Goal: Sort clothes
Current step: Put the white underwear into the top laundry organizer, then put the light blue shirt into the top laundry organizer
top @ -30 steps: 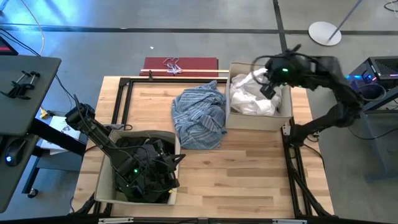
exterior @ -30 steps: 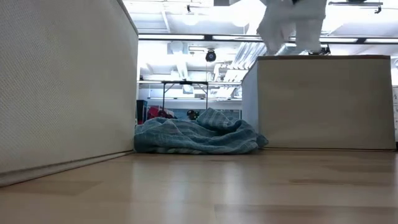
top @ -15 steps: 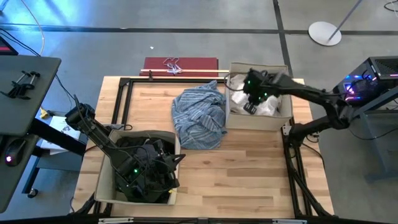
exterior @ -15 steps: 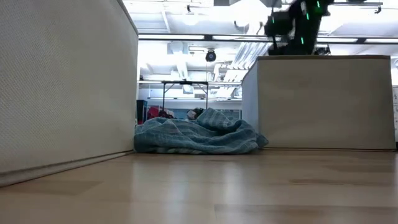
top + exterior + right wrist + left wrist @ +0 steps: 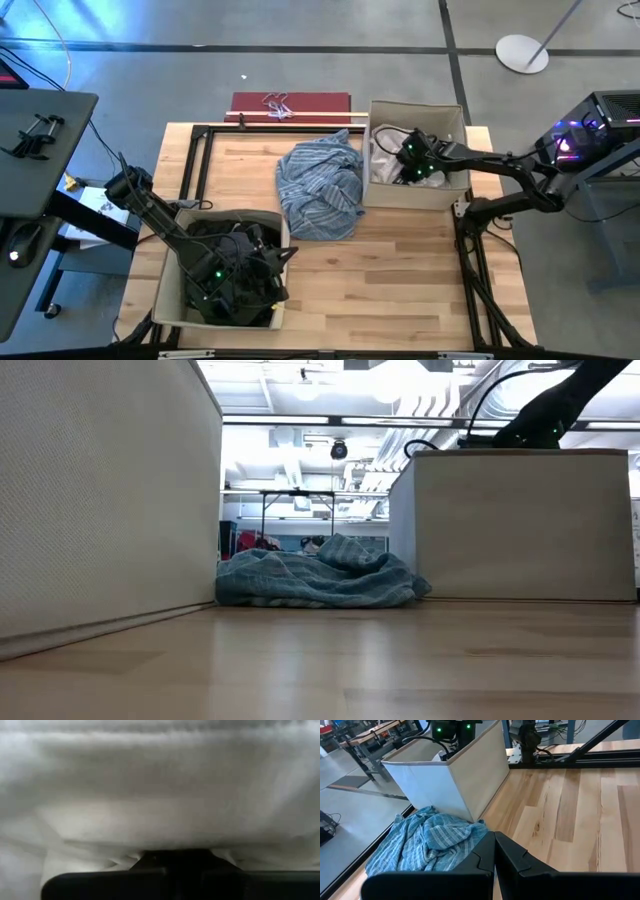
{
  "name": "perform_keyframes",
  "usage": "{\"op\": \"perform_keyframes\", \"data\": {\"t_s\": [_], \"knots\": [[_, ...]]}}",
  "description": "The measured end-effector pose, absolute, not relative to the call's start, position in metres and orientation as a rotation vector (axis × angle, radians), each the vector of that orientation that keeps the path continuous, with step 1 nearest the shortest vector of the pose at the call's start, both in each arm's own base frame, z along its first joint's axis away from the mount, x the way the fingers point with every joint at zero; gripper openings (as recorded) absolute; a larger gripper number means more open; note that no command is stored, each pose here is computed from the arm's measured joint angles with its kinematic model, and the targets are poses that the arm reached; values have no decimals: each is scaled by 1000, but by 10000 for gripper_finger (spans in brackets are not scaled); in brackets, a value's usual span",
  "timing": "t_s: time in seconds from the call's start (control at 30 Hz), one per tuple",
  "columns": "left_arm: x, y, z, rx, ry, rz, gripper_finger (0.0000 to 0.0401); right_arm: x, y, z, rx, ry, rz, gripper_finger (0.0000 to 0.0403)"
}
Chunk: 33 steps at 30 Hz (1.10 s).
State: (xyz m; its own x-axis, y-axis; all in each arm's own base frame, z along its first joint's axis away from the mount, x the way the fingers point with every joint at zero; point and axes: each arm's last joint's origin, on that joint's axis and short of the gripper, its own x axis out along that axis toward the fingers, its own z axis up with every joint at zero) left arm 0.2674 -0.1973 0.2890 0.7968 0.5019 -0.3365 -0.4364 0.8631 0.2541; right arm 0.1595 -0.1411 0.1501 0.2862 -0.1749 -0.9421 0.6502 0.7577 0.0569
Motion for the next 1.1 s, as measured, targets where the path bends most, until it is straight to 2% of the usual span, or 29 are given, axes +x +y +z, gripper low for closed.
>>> {"op": "perform_keyframes", "data": {"t_s": [0.33,0.4,0.6,0.77,1.1], "knots": [[268,-196,289,165,407,510,0,164,-146,157,486,1157,-591,20],[268,-196,289,165,407,510,0,164,-146,160,508,1165,-603,40],[269,-196,289,165,408,512,0,168,-150,182,526,1218,-604,133],[269,-195,289,165,408,513,0,179,-160,230,512,1202,-607,177],[269,-195,289,163,407,513,0,194,-162,354,372,979,-701,184]]}}
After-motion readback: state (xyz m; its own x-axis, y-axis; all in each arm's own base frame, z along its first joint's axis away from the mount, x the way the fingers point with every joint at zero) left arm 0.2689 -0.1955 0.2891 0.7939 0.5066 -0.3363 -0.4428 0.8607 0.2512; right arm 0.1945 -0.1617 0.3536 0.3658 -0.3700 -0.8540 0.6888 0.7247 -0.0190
